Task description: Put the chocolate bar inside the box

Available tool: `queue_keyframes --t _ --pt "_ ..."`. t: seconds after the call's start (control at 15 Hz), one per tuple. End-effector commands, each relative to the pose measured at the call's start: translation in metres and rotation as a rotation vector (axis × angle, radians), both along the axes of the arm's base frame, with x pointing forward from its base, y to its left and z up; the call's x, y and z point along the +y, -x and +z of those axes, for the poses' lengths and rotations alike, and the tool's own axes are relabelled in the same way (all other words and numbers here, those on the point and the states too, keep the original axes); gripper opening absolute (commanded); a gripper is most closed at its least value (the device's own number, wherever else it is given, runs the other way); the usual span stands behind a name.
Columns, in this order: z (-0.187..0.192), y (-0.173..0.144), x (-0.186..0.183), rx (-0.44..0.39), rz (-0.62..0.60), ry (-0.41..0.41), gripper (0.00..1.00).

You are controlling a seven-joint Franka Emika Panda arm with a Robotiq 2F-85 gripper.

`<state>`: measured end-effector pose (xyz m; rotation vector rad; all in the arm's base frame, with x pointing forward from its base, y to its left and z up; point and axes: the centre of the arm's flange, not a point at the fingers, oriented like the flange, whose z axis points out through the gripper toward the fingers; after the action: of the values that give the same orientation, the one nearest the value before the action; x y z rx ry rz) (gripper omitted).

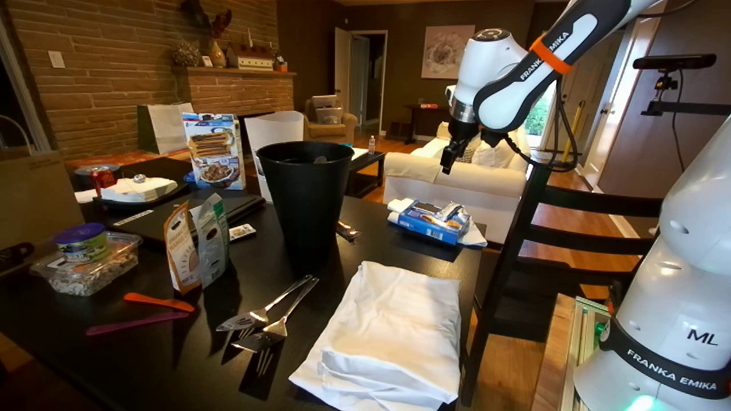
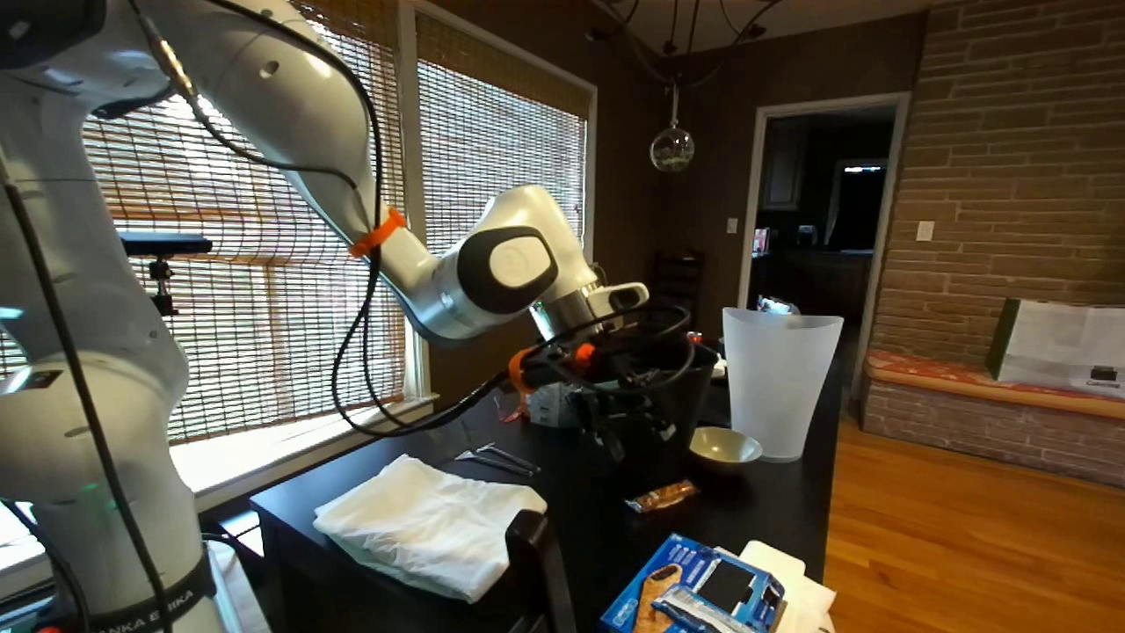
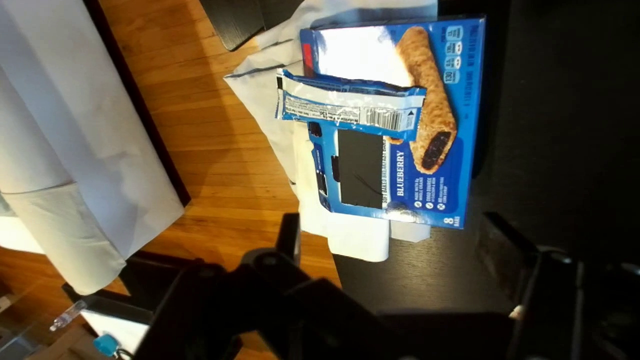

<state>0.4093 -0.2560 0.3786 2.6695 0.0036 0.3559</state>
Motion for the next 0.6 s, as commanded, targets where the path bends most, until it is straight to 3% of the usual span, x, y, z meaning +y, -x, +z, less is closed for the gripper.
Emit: queue_keyframes --t 0.0,0.4,0.53 --pt "0.009 -0.002 -0.008 0.007 -0.029 0.012 1.0" --pt "0.005 0.0 -0.006 0.001 -0.016 0.007 1.0" --pt "-0.001 -0.016 -0.025 -0.001 -0.077 -0.013 1.0"
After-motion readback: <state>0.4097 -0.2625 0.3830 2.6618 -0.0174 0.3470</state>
